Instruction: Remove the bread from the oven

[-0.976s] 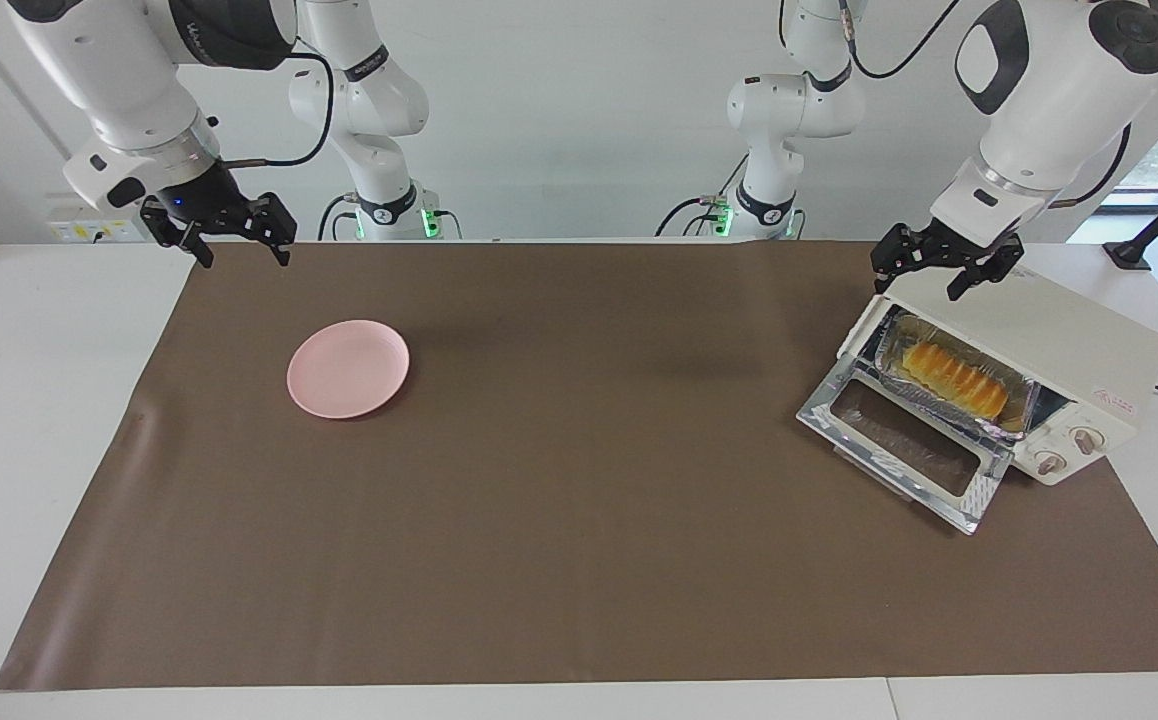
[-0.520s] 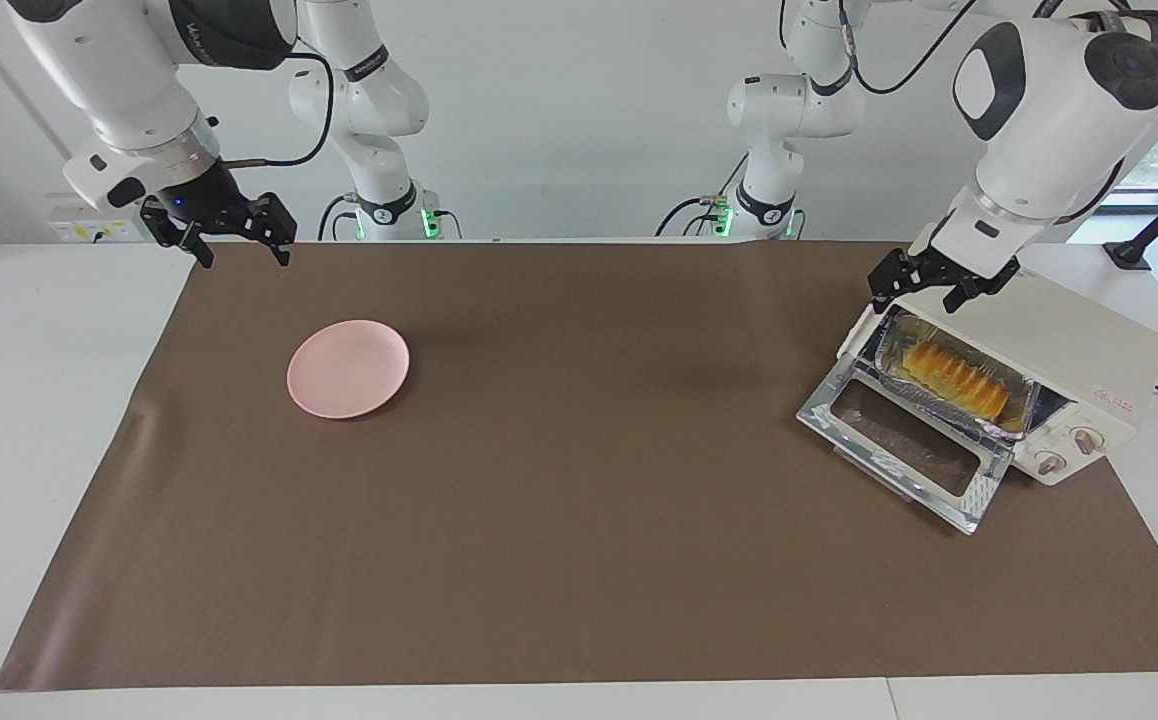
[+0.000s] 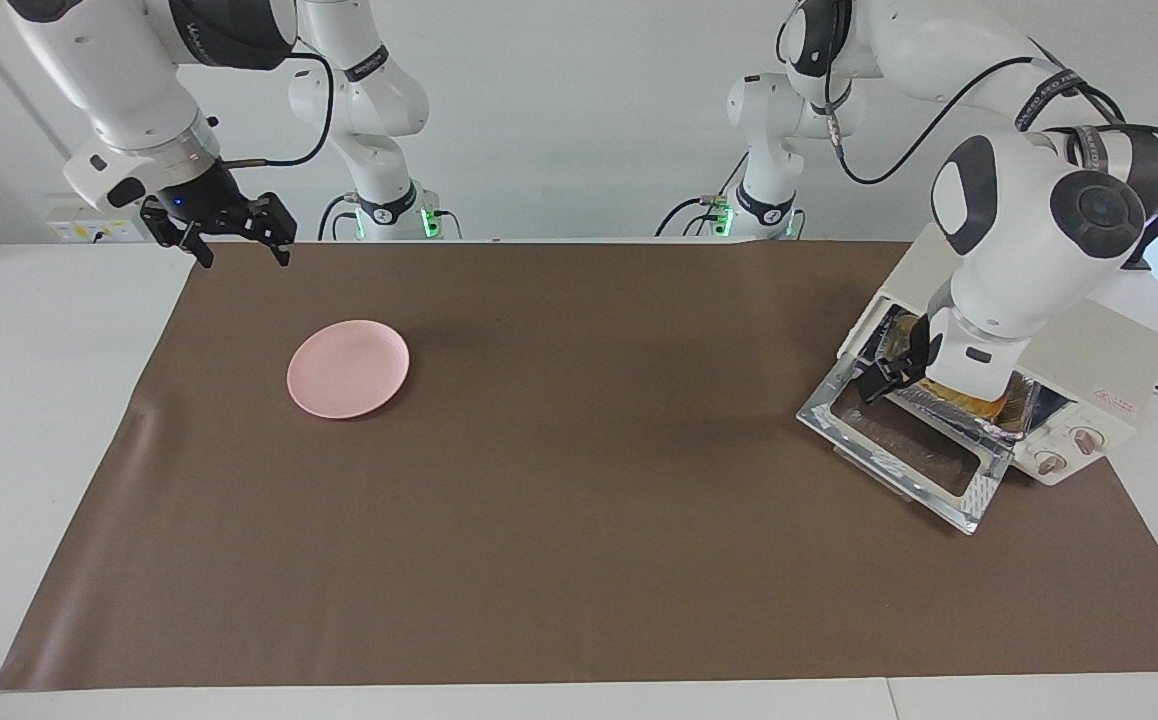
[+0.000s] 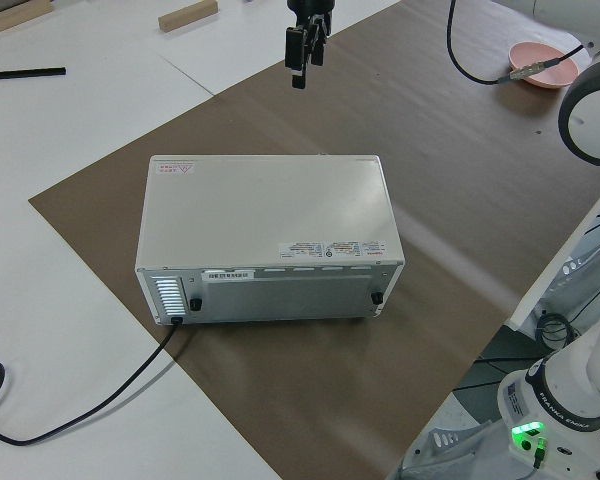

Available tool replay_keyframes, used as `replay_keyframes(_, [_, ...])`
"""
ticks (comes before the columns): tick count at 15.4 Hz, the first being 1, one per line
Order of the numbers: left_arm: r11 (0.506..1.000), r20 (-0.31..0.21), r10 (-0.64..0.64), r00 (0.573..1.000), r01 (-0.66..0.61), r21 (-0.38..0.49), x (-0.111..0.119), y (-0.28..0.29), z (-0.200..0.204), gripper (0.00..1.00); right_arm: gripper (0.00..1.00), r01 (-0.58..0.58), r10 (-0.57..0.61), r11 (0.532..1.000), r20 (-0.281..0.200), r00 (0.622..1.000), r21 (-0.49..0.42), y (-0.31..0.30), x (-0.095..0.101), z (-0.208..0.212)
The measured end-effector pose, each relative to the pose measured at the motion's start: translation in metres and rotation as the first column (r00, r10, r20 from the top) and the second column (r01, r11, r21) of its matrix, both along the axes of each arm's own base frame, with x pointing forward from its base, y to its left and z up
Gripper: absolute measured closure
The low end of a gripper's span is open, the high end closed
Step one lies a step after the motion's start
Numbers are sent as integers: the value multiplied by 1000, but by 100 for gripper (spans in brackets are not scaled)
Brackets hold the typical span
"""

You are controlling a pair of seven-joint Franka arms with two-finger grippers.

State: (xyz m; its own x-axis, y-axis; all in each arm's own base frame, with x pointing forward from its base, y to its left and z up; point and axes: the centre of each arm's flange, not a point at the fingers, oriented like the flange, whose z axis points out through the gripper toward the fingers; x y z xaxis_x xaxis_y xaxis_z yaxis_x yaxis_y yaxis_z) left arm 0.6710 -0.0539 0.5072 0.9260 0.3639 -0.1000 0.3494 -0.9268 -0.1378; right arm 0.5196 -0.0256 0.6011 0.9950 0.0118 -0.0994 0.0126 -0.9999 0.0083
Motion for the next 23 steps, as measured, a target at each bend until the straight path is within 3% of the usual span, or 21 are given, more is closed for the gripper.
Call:
replay_keyframes(9, [964, 19, 210, 978, -210, 160, -18, 14, -78, 0, 0, 0, 0, 1000, 0, 1000, 0, 0, 0, 0])
replay_keyframes(17, [925, 37, 297, 954, -297, 237, -30, 23, -104, 0, 0, 1, -1, 1000, 0, 1000, 0, 0, 0, 0])
replay_keyframes(23, [923, 47, 299, 953, -302, 240, -32, 25, -116, 0, 0, 1, -1, 1000, 0, 1000, 0, 0, 0, 0])
